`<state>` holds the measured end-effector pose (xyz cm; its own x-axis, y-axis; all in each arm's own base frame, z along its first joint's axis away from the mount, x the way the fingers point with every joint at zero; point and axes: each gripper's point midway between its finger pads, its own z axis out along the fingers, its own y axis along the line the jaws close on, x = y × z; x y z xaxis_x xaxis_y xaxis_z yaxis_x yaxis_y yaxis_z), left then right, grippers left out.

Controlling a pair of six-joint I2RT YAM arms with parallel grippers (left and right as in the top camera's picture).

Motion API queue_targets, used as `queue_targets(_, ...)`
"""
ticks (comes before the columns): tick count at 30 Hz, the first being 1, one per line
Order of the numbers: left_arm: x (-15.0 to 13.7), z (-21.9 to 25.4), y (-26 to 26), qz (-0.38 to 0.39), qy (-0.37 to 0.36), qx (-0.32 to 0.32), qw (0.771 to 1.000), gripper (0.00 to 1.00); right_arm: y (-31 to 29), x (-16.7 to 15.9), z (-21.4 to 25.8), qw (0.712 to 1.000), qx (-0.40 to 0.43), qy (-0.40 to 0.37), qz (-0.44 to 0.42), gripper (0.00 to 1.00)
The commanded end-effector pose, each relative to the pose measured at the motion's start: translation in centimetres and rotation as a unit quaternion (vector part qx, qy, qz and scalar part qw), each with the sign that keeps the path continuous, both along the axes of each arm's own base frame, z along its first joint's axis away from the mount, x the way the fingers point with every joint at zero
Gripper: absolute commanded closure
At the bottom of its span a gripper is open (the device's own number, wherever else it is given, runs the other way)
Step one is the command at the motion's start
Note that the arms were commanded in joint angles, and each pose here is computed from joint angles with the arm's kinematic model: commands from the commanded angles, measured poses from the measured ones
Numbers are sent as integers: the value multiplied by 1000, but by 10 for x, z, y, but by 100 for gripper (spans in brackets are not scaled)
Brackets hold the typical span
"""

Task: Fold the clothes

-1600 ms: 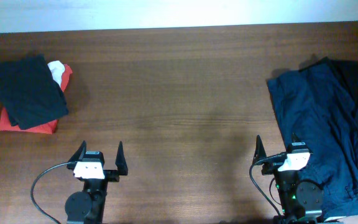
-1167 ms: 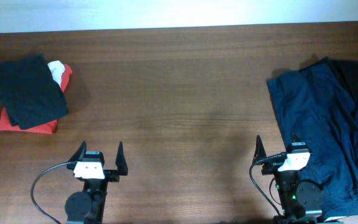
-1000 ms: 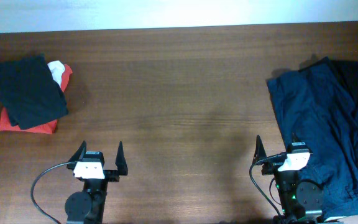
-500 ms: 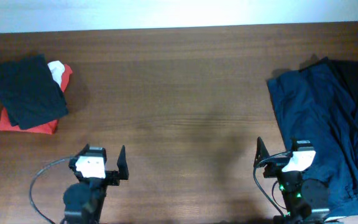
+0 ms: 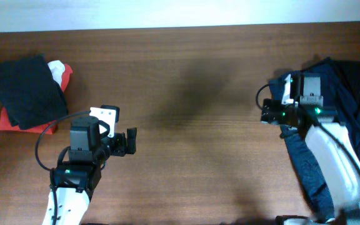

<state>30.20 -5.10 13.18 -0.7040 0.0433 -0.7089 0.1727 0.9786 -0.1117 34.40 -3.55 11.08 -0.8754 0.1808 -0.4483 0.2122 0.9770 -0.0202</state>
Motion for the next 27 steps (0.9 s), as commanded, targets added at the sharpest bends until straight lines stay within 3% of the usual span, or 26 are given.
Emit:
queue_targets(1, 8, 13, -4, -12, -25, -4, 1000, 1, -31, 22, -35, 998, -49, 21, -40, 23)
queue_targets(2, 8, 14, -4, -12, -26, -4, 1000, 1, -31, 27, -51, 998, -48, 30, -40, 24)
queue_targets(3, 8, 14, -4, -12, -26, -4, 1000, 1, -39, 30, -70, 995, -67, 47, -50, 31)
queue_targets(5, 8, 14, -4, -12, -26, -4, 1000, 1, -42, 33, -99, 994, -74, 67, -52, 32)
queue_targets(7, 8, 14, -4, -12, -26, -4, 1000, 1, -42, 34, -106, 993, -74, 71, -52, 42)
queue_targets(8, 8, 14, -4, -12, -26, -4, 1000, 1, -42, 35, -105, 993, -74, 69, -52, 50)
queue_targets(10, 8, 14, -4, -12, -26, -4, 1000, 1, -42, 33, -107, 993, -74, 73, -52, 88)
queue_targets(11, 8, 14, -4, -12, -26, -4, 1000, 1, -42, 32, -107, 993, -74, 75, -52, 96)
queue_targets(15, 8, 14, -4, -12, -26, -4, 1000, 1, -43, 43, -76, 994, -71, 58, -61, 96)
queue_targets(19, 8, 14, -4, -12, -26, -4, 1000, 1, -50, 92, 89, 991, -67, -75, -86, 96)
queue_targets(23, 8, 14, -4, -12, -26, -4, 1000, 1, -46, 93, 117, 991, -48, -89, -85, 96)
queue_targets(25, 8, 14, -4, -12, -26, -4, 1000, 1, -12, 103, 170, 988, 30, -147, -18, 96)
queue_targets(27, 8, 14, -4, -12, -26, -4, 1000, 1, 68, 97, 221, 956, 187, -192, 122, 96)
